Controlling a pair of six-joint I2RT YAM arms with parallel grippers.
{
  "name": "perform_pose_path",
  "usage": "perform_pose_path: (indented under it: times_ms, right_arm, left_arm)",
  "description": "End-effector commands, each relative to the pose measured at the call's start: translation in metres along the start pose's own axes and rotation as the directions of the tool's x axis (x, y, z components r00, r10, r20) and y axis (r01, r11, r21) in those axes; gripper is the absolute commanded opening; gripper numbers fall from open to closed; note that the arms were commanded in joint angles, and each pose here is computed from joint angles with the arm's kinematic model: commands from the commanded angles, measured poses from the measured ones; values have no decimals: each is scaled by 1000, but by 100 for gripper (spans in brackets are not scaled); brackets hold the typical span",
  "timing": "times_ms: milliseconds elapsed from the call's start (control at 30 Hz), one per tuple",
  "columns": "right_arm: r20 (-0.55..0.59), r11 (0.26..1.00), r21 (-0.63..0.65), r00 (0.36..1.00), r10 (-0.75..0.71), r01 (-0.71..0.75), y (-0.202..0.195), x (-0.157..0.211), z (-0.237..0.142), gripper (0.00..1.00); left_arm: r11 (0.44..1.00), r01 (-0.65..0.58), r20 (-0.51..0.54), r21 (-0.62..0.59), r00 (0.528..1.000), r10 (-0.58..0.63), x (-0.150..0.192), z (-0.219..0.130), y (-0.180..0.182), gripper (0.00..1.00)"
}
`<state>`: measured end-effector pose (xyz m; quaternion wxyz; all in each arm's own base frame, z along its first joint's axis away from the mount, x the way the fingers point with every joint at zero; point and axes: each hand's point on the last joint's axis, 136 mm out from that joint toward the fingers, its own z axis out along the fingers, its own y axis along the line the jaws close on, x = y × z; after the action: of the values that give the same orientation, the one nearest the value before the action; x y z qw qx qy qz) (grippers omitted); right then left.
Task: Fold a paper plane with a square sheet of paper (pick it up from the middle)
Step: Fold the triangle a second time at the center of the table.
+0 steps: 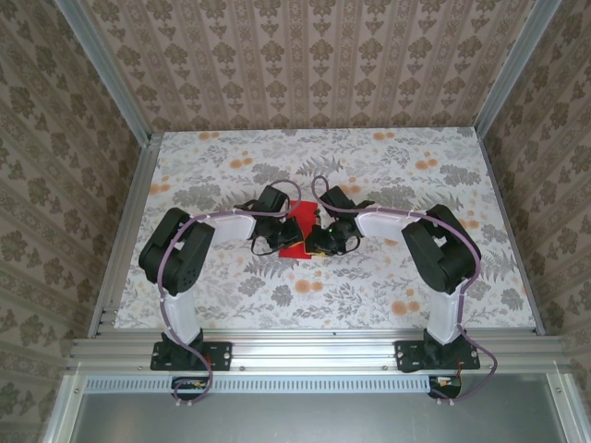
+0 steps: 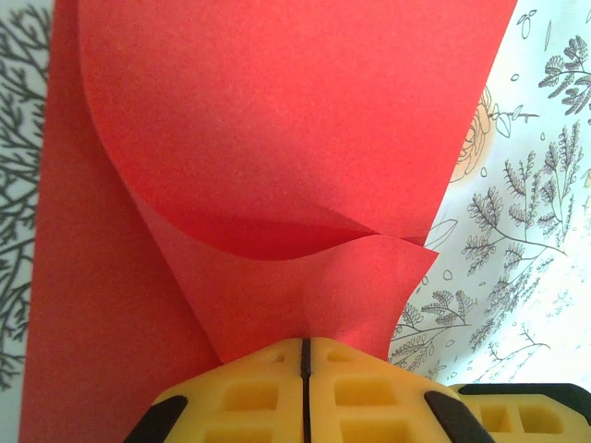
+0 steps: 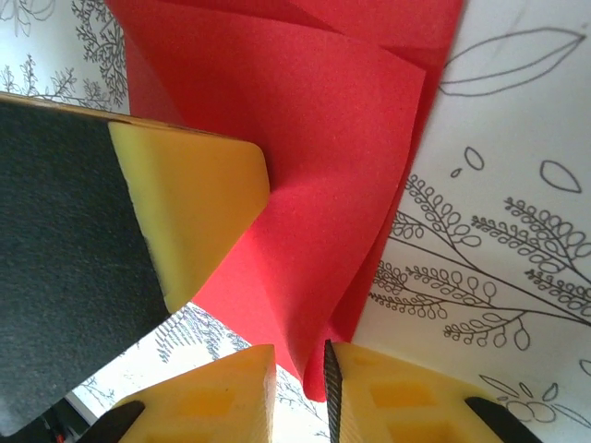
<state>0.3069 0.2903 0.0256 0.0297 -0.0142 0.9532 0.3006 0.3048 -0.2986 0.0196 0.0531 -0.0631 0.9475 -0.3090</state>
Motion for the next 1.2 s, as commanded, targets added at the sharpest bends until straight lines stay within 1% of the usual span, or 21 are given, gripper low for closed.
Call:
perform_pose_path:
  times_ms: [0,333,467,567,667,800,1033,1167]
  right_arm:
    - [0,1000,-6,1000,23,-23,1,0,5,21]
    - [-13,998,7,998,56,-55,-7,4,11,15]
    - [-17,997,21,997,75,-74,-13,5,13,9]
    - [-21,995,41,996,86,-86,-18,7,14,6]
    - [-27,994,65,995,91,-89,-25,10,14,6]
    - [-36,992,92,995,95,-91,-31,13,14,6]
    - [-49,989,117,994,96,-90,-37,17,15,6]
    - [-53,989,118,994,96,-89,-38,18,16,6]
  left_arm:
    - [995,45,-24,-88,999,-47,12,9,25,9]
    - [996,42,-18,-78,999,-43,10,7,21,9]
    - [997,35,-4,-62,999,-36,7,3,16,11]
    - [999,30,15,-37,999,-29,2,0,11,14]
    - [1000,23,41,-6,999,-22,-5,-5,4,17]
    - [1000,12,66,20,998,-14,-12,-10,-1,20]
    - [1000,21,73,20,997,-23,-19,-9,4,20]
    - [999,32,72,-9,997,-31,-20,-8,12,19]
